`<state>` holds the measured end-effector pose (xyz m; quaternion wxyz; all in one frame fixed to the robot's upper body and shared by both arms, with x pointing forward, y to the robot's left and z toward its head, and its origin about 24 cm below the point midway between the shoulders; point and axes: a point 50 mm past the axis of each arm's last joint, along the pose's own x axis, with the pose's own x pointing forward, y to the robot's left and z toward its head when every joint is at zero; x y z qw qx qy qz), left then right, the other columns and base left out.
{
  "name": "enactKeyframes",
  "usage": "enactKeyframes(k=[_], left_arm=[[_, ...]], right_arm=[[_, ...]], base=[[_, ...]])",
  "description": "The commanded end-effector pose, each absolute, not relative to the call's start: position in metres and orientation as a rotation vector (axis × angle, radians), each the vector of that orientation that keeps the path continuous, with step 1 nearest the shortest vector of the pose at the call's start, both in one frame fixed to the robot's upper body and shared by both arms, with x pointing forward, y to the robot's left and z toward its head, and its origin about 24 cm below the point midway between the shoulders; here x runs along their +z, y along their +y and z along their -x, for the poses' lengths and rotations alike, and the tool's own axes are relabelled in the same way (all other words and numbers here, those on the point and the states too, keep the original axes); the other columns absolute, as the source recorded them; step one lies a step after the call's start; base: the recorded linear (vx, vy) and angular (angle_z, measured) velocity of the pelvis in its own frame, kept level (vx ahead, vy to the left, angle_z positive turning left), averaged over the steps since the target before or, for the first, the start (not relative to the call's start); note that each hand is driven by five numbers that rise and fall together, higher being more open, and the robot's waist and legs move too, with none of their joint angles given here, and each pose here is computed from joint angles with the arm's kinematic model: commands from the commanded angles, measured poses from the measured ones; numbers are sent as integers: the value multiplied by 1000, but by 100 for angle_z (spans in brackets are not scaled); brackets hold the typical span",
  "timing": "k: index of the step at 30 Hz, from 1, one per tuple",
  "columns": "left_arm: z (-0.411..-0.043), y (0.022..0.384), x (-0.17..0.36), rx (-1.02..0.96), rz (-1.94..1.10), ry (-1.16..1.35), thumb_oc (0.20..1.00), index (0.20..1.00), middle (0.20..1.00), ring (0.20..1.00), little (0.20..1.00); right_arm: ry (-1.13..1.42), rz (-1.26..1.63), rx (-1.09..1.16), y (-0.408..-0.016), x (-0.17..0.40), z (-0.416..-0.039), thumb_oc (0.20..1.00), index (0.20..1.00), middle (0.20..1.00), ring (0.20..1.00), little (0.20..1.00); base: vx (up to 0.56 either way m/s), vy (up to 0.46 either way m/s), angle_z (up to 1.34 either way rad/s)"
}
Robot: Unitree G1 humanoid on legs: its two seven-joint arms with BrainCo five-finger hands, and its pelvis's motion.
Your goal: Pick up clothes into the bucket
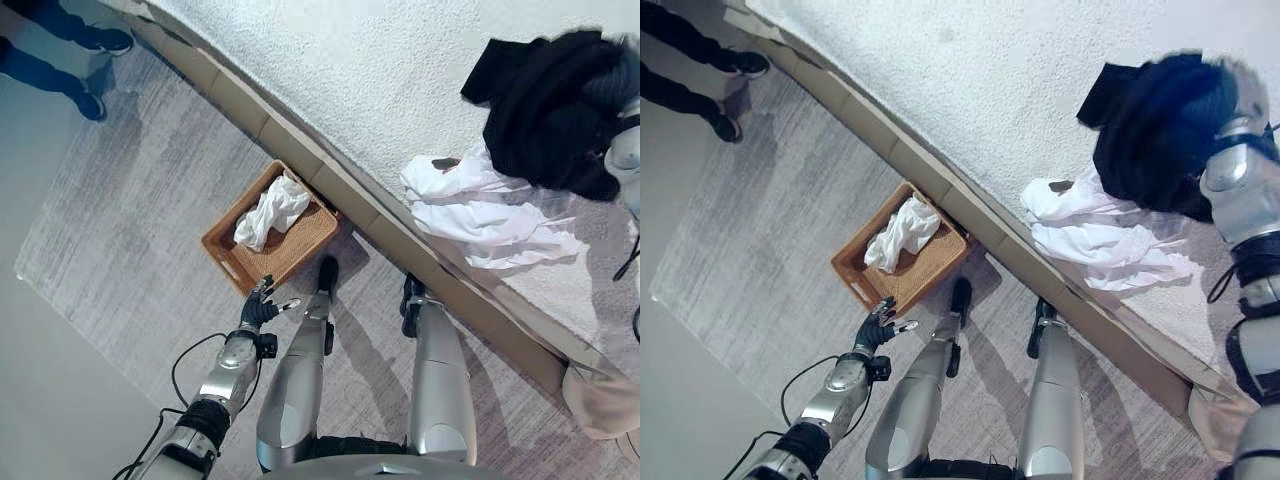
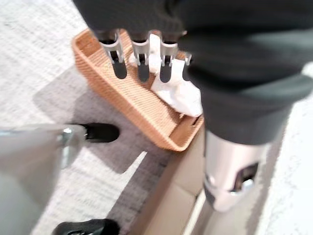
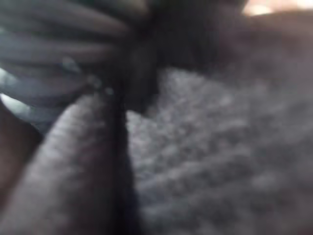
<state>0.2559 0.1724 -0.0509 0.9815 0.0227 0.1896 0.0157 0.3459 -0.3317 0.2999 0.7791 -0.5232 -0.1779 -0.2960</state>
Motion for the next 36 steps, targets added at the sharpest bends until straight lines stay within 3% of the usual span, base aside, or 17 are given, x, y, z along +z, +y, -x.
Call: enactKeyframes(k=[1,10,18,24,26,27,28,29,30,36], left_arm=[[-248,199,-47,103,-100,338,1000,1000,1000,1000,1000],[-252,211,-20,111,-83,212,1000,1000,1000,1000,1000],[-255,208,3,39,-47,118,1000,1000,1000,1000,1000],[-265,203,24,-31,-42,44,1000,1000,1000,1000,1000],[-266,197,25,-55,-24,42,1000,1000,1000,1000,1000],[-266,197,25,-55,-22,43,1000,1000,1000,1000,1000],[-264,195,23,-67,-19,50,1000,1000,1000,1000,1000],[-262,195,20,-76,-22,67,1000,1000,1000,1000,1000],[-262,195,20,-75,-21,67,1000,1000,1000,1000,1000],[-247,202,-3,-46,-41,165,1000,1000,1000,1000,1000]], right_arm=[[-661,1101,-805,-332,356,-316,200,200,200,200,200],[-846,1096,-754,-311,369,-294,200,200,200,200,200],[-798,927,-626,-311,354,-301,200,200,200,200,200],[-610,889,-451,-315,334,-320,200,200,200,200,200],[-514,864,-394,-319,322,-329,576,576,576,576,576],[-514,864,-393,-319,322,-329,925,925,925,925,925],[-485,853,-373,-320,318,-332,887,887,887,887,887],[-457,849,-365,-322,316,-334,457,457,457,457,457],[-457,850,-364,-322,317,-335,200,200,200,200,200],[-424,869,-355,-324,311,-337,200,200,200,200,200]], base=[[23,31,-2],[70,46,-22],[74,17,-17],[41,8,-5],[34,0,-4],[0,0,0],[0,0,0],[0,0,0],[0,0,0],[0,0,0]])
